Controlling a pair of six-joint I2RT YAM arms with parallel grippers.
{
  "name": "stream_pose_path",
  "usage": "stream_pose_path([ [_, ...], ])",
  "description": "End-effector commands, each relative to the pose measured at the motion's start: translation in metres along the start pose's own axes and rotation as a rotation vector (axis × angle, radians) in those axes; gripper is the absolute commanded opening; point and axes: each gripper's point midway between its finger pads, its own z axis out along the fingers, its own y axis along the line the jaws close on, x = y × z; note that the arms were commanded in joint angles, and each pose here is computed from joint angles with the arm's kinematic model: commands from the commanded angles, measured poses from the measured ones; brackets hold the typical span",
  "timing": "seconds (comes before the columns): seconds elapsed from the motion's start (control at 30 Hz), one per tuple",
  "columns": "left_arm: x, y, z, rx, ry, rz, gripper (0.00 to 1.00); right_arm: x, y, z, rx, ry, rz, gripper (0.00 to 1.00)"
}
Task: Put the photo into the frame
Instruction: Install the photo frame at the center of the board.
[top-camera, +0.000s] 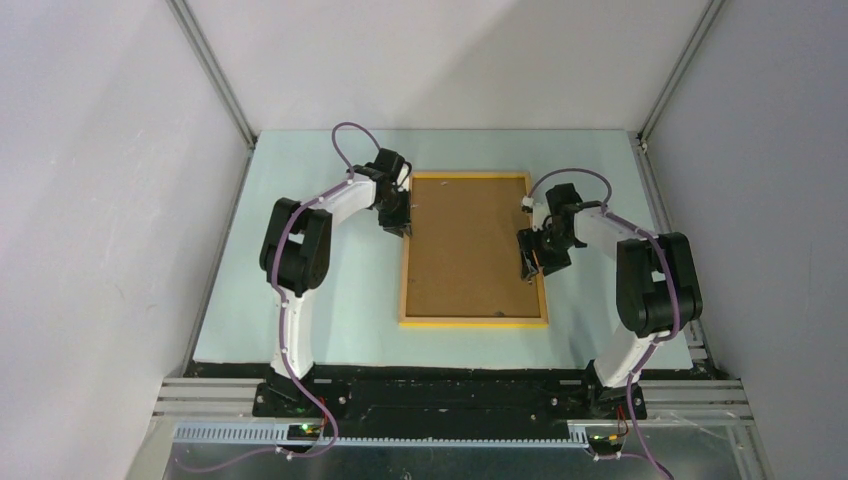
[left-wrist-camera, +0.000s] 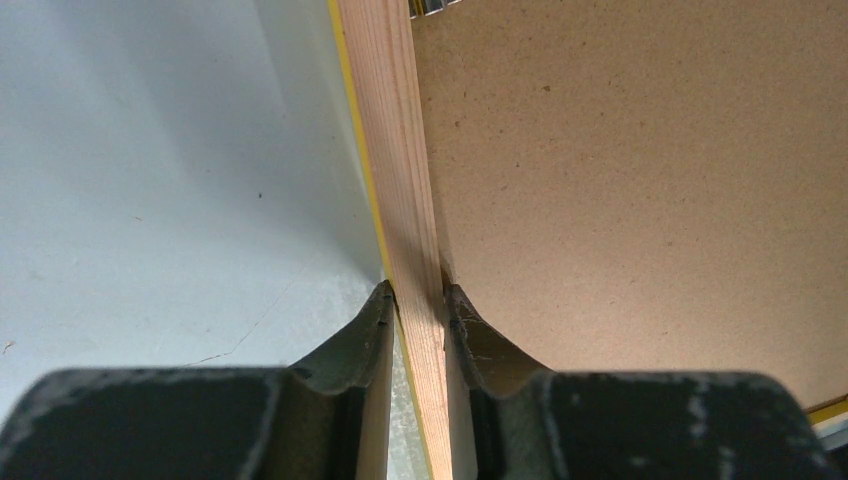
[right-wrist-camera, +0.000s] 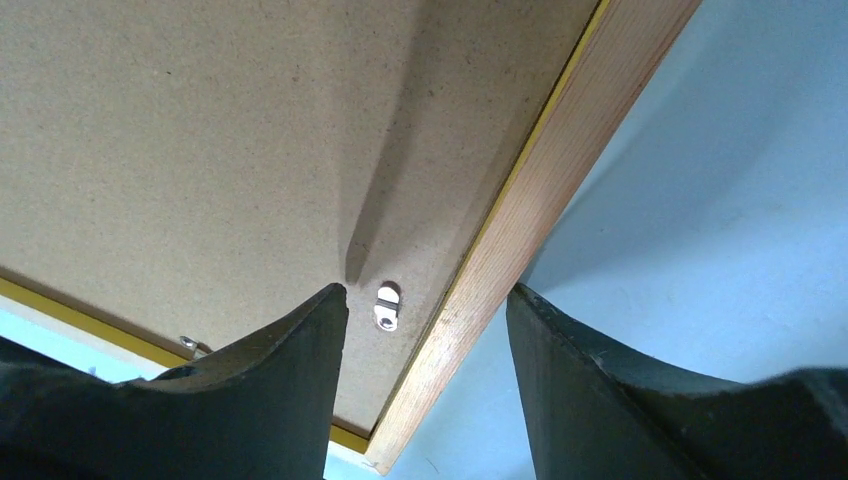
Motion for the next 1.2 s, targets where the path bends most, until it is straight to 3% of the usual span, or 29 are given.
stream_pose_path([
  [0.0,0.0156,-0.0093,0.0062,0.022,0.041,0.009,0.00,0.0010,-0.0078,-0.0006,0.075,-0.010,-0.024,0.63],
  [0.3,0.0162,-0.0091,0.0066,0.022,0.043,0.010,0.00,0.0007,-0.0090,-0.0004,0.097,-0.010,-0.042,0.60],
  [0.9,0.0163,-0.0086,0.0078,0.020,0.045,0.016,0.00,0.0005,-0.0060,-0.0016,0.067,-0.013,-0.064,0.39],
  [1.17,0.0153,-0.0093,0.0072,0.023,0.042,0.018,0.00,0.0084,-0.0014,-0.0030,0.031,0.016,-0.102,0.42],
])
